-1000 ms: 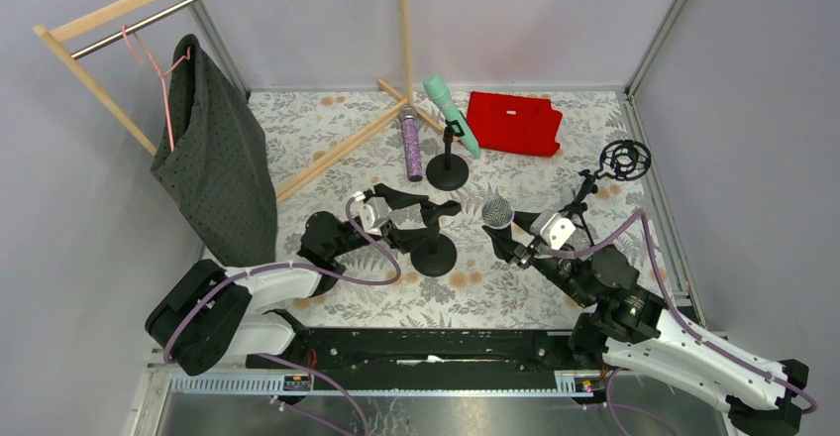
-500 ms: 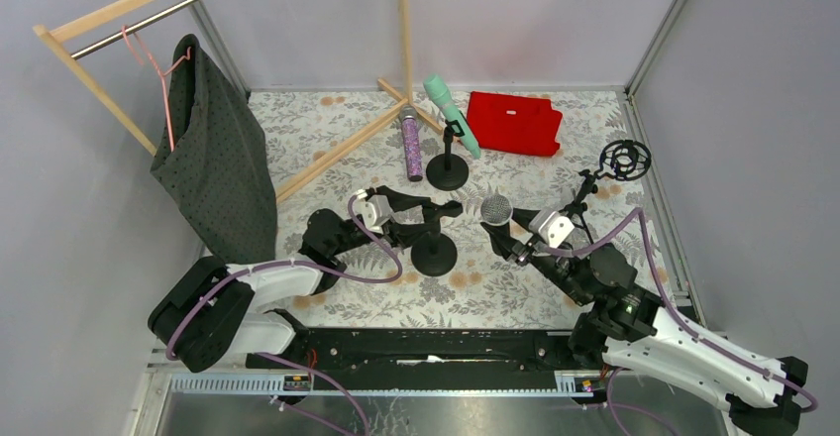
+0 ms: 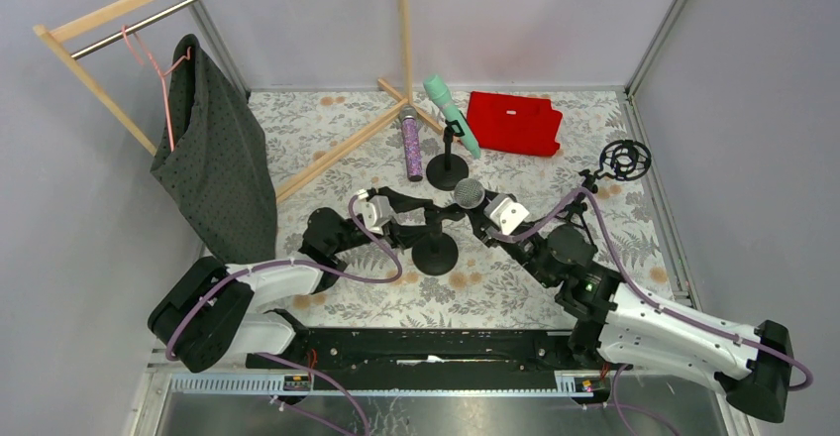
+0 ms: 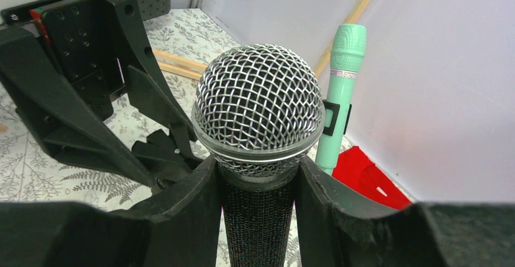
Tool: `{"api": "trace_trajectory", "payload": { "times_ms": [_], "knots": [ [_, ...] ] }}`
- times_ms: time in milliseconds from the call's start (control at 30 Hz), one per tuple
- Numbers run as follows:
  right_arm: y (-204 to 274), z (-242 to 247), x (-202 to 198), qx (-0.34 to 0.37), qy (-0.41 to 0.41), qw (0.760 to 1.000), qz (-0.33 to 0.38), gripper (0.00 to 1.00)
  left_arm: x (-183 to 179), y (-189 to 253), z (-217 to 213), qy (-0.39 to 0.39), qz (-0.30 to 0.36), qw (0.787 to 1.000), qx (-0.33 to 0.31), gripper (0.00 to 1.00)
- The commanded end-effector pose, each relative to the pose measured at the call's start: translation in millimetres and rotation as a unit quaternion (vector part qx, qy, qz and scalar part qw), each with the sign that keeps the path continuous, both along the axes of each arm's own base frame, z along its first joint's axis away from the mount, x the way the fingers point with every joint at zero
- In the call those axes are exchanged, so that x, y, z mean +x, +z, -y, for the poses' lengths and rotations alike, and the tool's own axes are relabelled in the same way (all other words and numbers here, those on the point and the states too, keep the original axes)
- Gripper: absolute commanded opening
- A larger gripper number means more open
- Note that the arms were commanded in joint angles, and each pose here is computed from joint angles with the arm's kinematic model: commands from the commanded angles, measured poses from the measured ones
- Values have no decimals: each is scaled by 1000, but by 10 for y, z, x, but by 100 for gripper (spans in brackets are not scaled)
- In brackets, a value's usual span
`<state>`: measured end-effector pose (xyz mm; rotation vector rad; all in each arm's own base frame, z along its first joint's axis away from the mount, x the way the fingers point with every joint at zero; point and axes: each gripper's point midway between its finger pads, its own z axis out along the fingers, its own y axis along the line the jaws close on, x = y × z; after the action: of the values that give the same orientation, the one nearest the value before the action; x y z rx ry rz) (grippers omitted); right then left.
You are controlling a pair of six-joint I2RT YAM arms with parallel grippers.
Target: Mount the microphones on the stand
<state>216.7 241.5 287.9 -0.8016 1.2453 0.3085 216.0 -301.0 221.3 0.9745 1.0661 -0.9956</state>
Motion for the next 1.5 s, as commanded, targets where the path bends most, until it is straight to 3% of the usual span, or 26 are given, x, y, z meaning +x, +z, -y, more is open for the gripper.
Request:
{"api": "trace_trajectory", "payload": {
  "times_ms": [0, 300, 400, 867, 1200, 1367, 1467],
  "knots": [
    [582, -59, 36, 47, -1, 997, 68, 0, -188, 85, 47, -54, 9, 998, -12, 0],
    [593, -295, -59, 56, 57, 995, 54, 0, -117, 12, 33, -34, -11, 999, -2, 0],
    [564, -328, -113, 63, 74, 994, 46, 0, -9, -88, 39, -12, -29, 999, 29, 0],
    [499, -226, -151, 67, 69, 995, 39, 0, 124, -91, -17, 37, -44, 998, 25, 0],
    [494, -38, -120, 57, 35, 997, 48, 0, 165, -66, -4, 49, -52, 997, 23, 28],
    [481, -10, -131, 62, 33, 997, 45, 0, 209, -89, 8, 64, -67, 995, 30, 36],
    [472, 5, -139, 64, 33, 996, 45, 0, 211, -101, 6, 71, -66, 995, 36, 50]
  ]
}}
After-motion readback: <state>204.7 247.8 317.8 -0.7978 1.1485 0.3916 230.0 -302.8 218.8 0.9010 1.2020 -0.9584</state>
